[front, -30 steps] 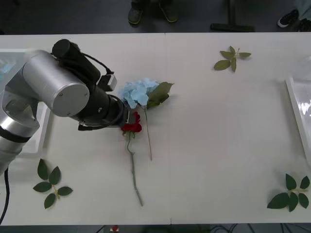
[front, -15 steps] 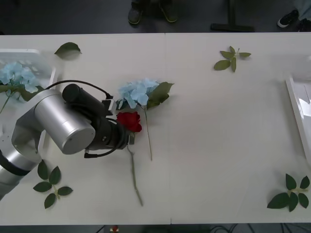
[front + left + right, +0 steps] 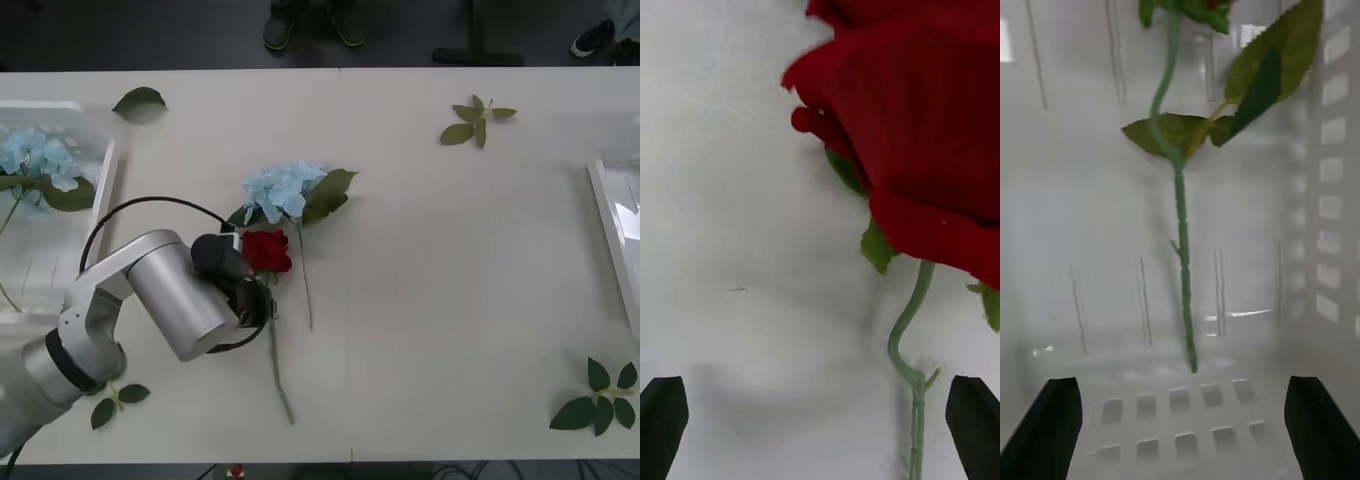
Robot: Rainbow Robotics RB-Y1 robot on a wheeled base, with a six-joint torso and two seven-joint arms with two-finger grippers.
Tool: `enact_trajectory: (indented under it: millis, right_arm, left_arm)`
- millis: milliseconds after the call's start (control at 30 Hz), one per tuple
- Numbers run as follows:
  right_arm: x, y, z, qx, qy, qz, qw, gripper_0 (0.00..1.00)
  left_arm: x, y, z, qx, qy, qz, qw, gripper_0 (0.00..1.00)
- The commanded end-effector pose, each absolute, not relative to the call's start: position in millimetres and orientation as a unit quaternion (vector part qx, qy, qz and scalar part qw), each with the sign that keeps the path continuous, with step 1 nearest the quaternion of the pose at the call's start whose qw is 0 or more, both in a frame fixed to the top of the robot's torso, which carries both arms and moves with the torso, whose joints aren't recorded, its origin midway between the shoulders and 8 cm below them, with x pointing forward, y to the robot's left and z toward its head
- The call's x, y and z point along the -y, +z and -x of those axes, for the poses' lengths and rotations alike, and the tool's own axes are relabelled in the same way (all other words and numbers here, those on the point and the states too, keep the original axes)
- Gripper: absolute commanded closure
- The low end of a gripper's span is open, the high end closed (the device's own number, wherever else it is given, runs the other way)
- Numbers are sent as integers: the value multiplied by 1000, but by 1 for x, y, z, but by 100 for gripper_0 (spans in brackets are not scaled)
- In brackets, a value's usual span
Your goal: Place the red flowers into the right box and the blue flowers into the left box. If a person shows an open palm, hand one flower to the person first, then continue sorting.
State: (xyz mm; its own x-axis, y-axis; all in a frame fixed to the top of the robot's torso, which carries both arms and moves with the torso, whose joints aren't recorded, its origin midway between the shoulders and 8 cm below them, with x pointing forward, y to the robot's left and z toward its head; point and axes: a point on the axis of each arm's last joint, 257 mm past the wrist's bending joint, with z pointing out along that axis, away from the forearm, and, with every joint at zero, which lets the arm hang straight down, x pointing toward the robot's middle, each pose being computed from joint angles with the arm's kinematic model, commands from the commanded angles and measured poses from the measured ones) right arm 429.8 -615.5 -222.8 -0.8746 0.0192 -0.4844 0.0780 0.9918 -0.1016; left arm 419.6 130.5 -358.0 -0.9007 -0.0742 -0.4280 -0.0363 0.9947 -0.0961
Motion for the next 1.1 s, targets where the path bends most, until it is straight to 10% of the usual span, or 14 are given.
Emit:
enact_trajectory:
  millis: [33,433,600,767,1100]
  right_arm:
    - [588,-176,-445,-961,-67,37,265,22]
    - [437,-134,-434,-955,139,64,255,21]
    - [391,-137,-415,-938,153,180,253,21]
    - [354,-155,-400,-894,94,361,248,22]
    - [309,-169,-399,-787,-4,559,261,21]
  left_arm:
    - [-112,-342,-444,-968,-50,31,245,0]
    - [-109,-346,-462,-966,-24,23,258,2]
    - [-112,-349,-460,-966,-14,13,258,24]
    - [-116,-349,-460,-966,-6,10,258,100]
    - [-116,-349,-460,-966,-4,9,258,100]
